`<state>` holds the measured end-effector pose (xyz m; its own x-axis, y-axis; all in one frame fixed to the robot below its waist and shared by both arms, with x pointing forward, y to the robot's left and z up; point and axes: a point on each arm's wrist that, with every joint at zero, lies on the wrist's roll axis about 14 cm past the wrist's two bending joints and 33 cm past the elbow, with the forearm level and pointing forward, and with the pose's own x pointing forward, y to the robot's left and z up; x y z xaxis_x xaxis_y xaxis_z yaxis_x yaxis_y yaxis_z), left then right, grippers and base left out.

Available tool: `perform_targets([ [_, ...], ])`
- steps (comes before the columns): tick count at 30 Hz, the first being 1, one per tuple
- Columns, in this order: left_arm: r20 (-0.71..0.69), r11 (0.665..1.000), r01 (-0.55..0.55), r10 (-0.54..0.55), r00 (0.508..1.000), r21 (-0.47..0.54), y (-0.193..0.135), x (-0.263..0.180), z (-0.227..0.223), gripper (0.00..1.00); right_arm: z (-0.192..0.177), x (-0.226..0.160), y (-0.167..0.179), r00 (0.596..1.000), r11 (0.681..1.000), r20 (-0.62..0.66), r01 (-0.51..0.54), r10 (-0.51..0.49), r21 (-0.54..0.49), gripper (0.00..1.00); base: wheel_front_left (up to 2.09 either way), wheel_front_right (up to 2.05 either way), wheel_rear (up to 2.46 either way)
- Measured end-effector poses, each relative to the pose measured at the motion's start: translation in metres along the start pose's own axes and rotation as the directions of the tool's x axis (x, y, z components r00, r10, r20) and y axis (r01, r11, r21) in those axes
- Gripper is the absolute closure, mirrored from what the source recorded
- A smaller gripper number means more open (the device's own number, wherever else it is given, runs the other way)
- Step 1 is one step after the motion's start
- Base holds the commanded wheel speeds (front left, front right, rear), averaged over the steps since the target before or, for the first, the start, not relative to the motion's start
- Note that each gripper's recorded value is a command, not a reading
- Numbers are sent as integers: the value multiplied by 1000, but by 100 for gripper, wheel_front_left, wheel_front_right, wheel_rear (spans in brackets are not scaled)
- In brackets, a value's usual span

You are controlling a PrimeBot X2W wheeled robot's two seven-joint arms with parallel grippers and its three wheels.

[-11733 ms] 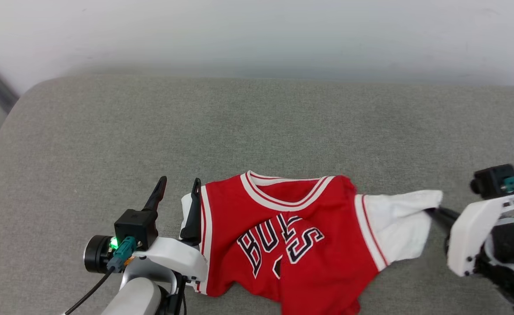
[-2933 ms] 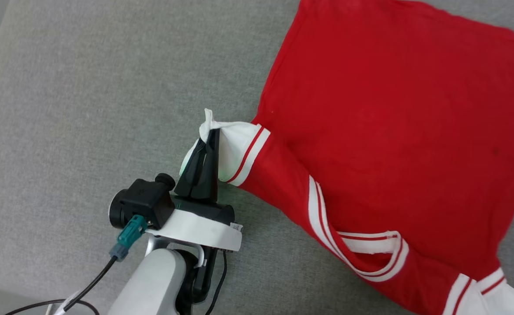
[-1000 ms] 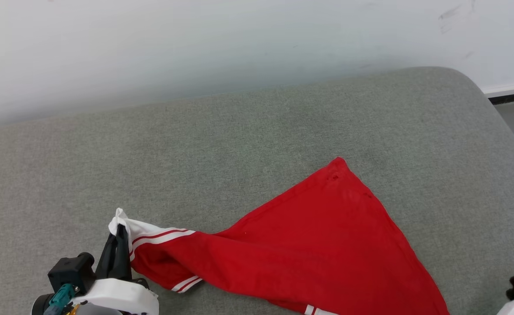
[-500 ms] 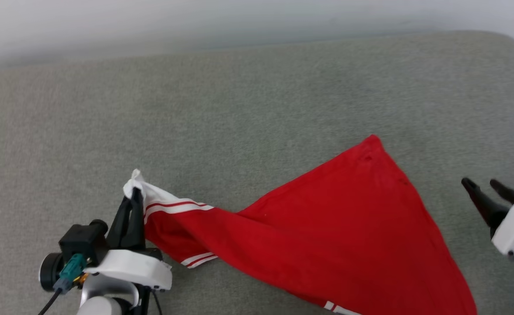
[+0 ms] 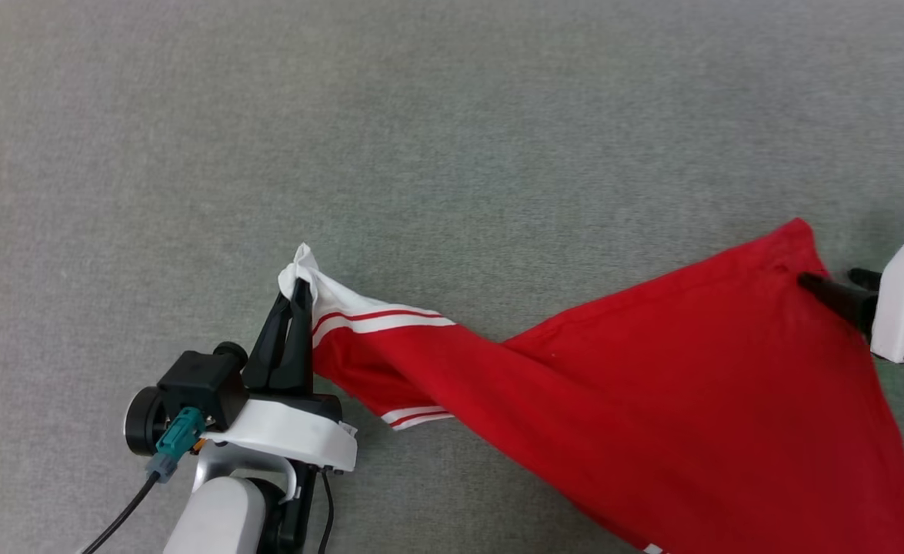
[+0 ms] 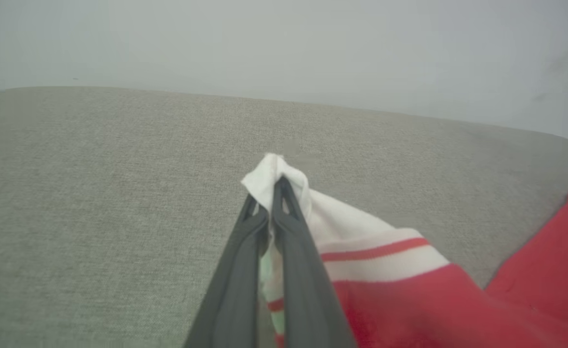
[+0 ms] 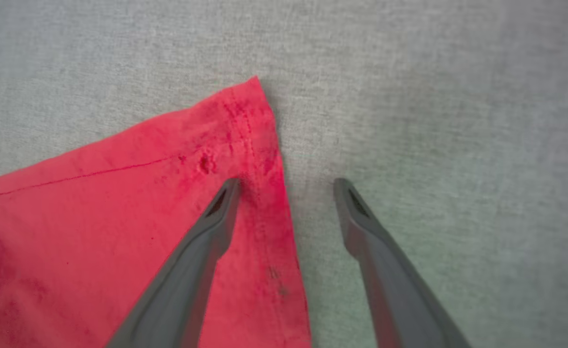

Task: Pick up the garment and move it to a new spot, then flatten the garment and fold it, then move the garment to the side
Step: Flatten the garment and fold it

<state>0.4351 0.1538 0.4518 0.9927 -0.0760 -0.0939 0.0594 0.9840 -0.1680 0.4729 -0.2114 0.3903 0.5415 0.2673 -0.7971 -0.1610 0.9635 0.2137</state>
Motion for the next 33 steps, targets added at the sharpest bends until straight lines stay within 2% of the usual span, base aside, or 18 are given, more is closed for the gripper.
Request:
perform_targets([
  [6, -32, 999, -35, 34, 999, -4, 11, -3, -14, 100, -18, 25, 11, 986, 999, -164, -45, 44, -2, 0, 0, 0, 0],
  [7, -34, 999, -40, 40, 999, -6, 12, -4, -15, 100, -19, 26, 11, 982, 999, -181, -46, 44, -4, 70, 0, 0, 0],
  [8, -37, 999, -44, 44, 998, -9, 13, -4, -16, 100, -20, 26, 12, 980, 999, -193, -46, 44, -6, 100, 0, 0, 0],
  [13, -36, 999, -51, 51, 998, -11, 15, -7, -17, 100, -24, 24, 18, 975, 998, -215, -60, 57, -4, 100, 0, 0, 0],
  [17, -34, 999, -49, 48, 998, -21, 15, -10, -14, 100, -19, 19, 16, 983, 999, -180, -43, 41, -10, 100, 0, 0, 0],
  [24, 31, 1000, -2, 2, 1000, 4, 11, -4, 19, 100, 18, -8, 16, 999, 998, 41, 18, -15, -64, 100, 0, 0, 0],
  [27, 79, 1000, 12, -14, 997, 27, 13, -1, 44, 100, 32, -27, 15, 991, 996, 129, 44, -35, -72, 100, 0, 0, 0],
  [33, 169, 999, 43, -44, 985, 9, 8, 11, 99, 100, 61, -71, 25, 956, 998, 291, 55, -40, -43, 100, 0, 0, 0],
])
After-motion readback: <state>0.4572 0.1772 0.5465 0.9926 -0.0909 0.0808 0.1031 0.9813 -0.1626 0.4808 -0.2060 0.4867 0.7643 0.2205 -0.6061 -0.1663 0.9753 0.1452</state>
